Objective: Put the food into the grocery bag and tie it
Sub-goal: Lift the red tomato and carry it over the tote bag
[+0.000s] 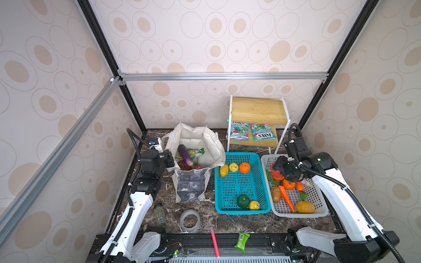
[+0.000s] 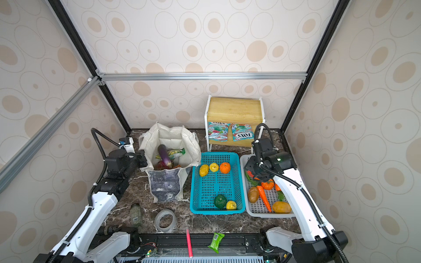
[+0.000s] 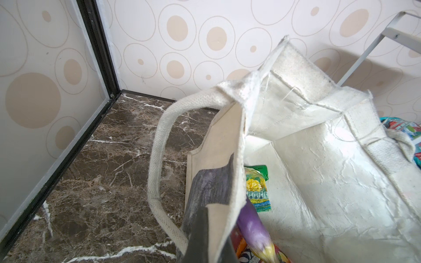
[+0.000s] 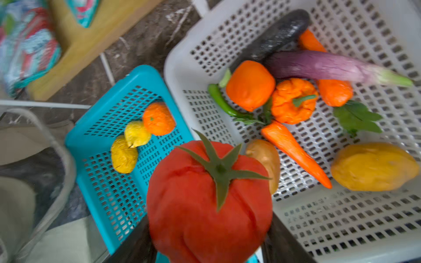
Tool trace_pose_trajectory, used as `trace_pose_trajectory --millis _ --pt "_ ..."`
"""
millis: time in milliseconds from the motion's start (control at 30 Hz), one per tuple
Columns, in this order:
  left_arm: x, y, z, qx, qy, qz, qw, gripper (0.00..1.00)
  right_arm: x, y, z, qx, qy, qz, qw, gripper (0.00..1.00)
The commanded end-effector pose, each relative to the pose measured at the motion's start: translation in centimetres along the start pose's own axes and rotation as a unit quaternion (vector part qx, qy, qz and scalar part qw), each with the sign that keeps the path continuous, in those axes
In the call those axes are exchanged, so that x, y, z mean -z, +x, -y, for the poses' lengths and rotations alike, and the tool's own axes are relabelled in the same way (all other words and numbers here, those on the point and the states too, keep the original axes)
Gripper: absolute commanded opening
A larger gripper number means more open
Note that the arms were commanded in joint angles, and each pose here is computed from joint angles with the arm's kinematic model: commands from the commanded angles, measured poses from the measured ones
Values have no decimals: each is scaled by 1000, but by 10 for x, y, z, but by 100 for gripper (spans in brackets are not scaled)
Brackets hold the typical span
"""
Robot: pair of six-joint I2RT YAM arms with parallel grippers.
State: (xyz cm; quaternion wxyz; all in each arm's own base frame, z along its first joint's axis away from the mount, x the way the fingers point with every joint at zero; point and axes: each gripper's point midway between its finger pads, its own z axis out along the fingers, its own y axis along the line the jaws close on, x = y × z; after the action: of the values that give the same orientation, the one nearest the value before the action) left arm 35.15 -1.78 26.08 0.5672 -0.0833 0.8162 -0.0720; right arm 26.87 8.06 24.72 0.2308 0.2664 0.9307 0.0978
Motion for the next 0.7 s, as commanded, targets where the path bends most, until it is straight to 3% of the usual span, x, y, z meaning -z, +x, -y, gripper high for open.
trace_pose_trajectory --millis 0,200,467,667 --pt "5 -12 3 -2 8 24 1000 0 10 -6 -34 21 -2 33 999 57" --pt "5 -12 3 -2 9 25 1000 0 18 11 -138 107 -62 42 991 57" --pt "4 -12 5 -1 14 24 1000 0 23 55 -259 210 -127 43 968 57" --pt "5 -11 5 -1 15 26 1000 0 -26 96 -308 221 -158 -23 962 58"
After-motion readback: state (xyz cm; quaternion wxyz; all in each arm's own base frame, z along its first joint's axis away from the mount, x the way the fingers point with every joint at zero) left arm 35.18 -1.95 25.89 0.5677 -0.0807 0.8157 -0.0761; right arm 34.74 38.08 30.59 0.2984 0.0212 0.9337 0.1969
